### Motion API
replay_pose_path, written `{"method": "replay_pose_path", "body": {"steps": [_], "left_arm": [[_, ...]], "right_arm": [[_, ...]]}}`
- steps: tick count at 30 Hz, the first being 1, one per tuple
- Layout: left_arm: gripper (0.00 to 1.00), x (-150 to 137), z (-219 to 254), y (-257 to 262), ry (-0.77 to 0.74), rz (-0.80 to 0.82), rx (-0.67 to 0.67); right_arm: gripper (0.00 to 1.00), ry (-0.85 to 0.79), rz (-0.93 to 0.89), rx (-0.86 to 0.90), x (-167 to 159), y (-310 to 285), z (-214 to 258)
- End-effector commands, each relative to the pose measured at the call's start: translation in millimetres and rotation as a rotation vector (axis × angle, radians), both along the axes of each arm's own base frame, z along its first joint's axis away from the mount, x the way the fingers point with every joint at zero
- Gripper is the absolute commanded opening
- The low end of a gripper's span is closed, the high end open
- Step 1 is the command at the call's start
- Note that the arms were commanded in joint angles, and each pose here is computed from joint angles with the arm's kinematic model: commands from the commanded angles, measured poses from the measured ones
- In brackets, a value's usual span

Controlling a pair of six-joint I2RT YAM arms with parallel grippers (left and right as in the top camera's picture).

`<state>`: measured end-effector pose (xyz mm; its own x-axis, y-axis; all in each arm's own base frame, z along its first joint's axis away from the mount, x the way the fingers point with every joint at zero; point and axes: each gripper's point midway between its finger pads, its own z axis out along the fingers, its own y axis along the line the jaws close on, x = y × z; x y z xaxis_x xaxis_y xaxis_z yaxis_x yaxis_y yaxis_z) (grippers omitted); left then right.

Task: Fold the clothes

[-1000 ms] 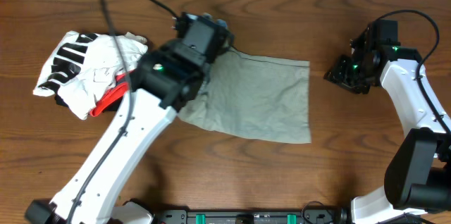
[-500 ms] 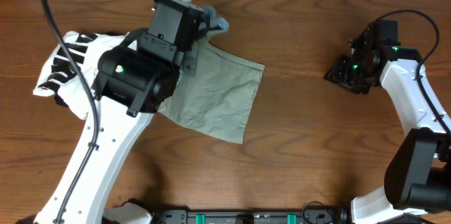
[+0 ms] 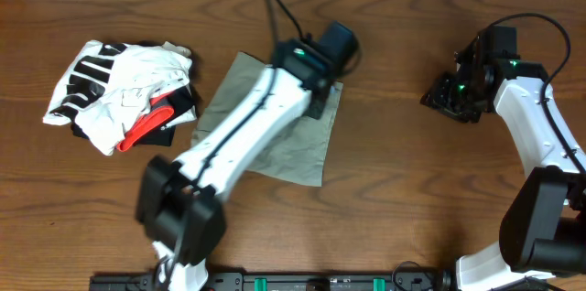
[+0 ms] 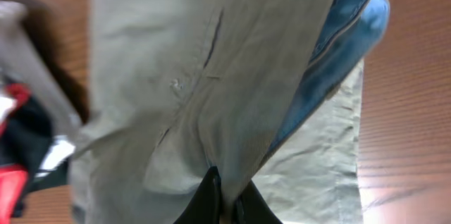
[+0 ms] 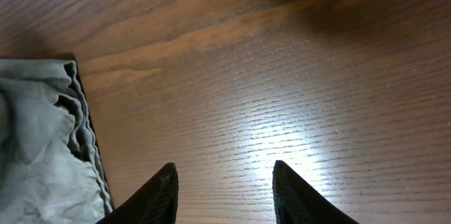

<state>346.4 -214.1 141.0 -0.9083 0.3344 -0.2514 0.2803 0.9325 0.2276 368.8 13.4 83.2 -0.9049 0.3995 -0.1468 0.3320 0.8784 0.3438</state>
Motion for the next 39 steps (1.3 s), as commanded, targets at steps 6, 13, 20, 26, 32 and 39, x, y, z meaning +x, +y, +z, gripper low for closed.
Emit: {"method": "replay_pose_path", "body": {"steps": [6, 13, 20, 26, 32, 39], "left_arm": [[0.06, -12.7, -29.2, -30.1, 0.024, 0.102, -0.026], [0.33, -38.6, -42.3, -59.2, 0.110, 0.036, -0.070], [0.46, -32.5, -7.2, -49.7, 0.079, -0.007, -0.069], [0.47, 7.2, 50.6, 17.2, -0.094, 0.127, -0.045], [0.31, 25.8, 33.3, 73.8, 0.044, 0.255, -0.160], [0.22, 11.1, -24.4, 107.1, 0.272, 0.328, -0.246]], "right_arm": [[0.42, -0.019, 0.006, -0.001, 3.1, -1.9, 5.2], [0.42, -0.018, 0.007, -0.001, 2.9, -1.7, 5.1], [0.43, -0.015, 0.029, 0.008, 0.7, 1.1, 5.2], [0.37, -0.174, 0.391, 0.262, -1.3, 72.1, 31.9], [0.18, -0.204, 0.679, 0.341, -29.1, 155.1, 40.8], [0.17, -0.167, 0.954, 0.323, -80.0, 237.5, 30.1]]}}
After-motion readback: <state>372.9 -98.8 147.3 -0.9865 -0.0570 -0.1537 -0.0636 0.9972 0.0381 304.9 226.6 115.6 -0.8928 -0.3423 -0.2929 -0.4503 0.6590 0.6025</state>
